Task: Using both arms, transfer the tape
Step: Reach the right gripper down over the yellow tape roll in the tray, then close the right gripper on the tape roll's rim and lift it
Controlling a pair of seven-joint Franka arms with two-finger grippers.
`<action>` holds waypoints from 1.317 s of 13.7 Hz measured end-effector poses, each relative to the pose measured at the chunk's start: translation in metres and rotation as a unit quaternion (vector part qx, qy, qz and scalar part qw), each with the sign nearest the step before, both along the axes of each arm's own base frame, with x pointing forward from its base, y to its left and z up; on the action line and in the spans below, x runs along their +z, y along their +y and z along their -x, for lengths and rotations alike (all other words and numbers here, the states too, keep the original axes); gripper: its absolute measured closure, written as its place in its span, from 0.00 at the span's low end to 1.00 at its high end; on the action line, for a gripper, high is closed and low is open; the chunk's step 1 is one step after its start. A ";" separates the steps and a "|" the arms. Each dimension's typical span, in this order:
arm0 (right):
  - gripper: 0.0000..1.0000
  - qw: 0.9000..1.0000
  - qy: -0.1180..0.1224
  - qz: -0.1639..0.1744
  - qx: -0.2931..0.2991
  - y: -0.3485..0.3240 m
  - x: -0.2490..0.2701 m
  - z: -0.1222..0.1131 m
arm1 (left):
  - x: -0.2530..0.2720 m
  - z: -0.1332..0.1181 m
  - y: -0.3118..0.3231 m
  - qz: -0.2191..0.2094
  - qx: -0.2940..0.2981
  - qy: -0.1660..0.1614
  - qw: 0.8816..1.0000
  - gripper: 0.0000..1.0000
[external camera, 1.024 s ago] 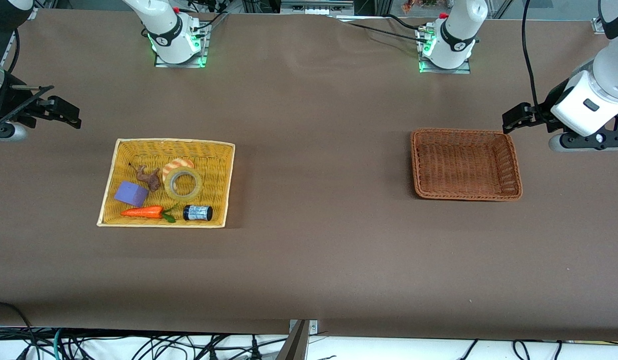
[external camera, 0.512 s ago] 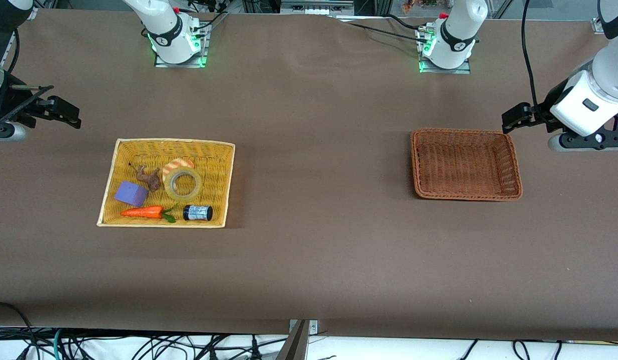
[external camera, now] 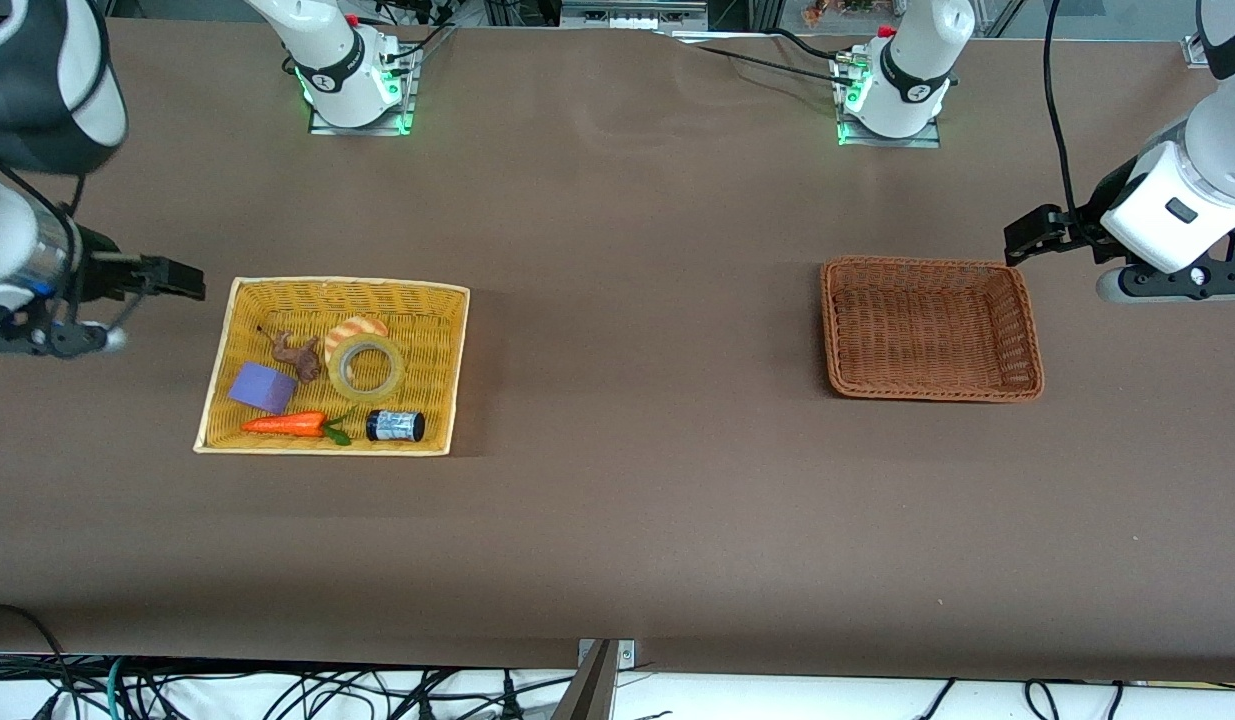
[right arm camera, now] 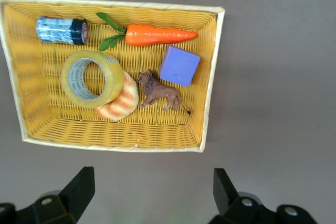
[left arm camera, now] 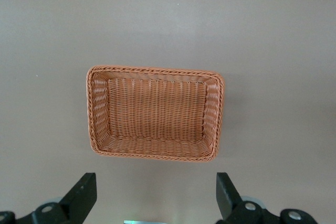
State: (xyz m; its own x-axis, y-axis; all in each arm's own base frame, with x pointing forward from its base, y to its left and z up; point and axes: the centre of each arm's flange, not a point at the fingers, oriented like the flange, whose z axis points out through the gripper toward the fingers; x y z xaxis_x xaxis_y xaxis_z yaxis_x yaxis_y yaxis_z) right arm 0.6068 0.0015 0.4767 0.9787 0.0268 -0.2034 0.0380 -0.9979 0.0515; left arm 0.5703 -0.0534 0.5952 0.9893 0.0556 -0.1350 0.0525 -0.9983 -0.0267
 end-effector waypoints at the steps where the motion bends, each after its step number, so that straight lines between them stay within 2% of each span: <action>1: 0.00 1.000 -0.003 -0.001 0.003 0.005 -0.017 -0.006 | -0.001 -0.001 0.008 0.000 0.007 0.001 1.000 0.00; 4: 0.00 1.000 -0.024 -0.003 0.007 0.029 -0.095 -0.013 | -0.009 -0.005 0.027 -0.001 0.023 0.008 1.000 0.00; 7: 0.00 0.999 -0.041 -0.006 0.013 0.050 -0.169 0.003 | -0.018 -0.010 0.038 -0.002 0.033 0.016 0.999 0.00; 12: 0.00 0.998 -0.052 -0.008 0.028 0.080 -0.195 0.009 | -0.020 -0.011 0.038 -0.002 0.033 0.018 0.999 0.00; 18: 0.00 0.997 -0.069 -0.014 0.031 0.081 -0.239 0.012 | -0.020 -0.011 0.038 -0.002 0.033 0.018 0.999 0.00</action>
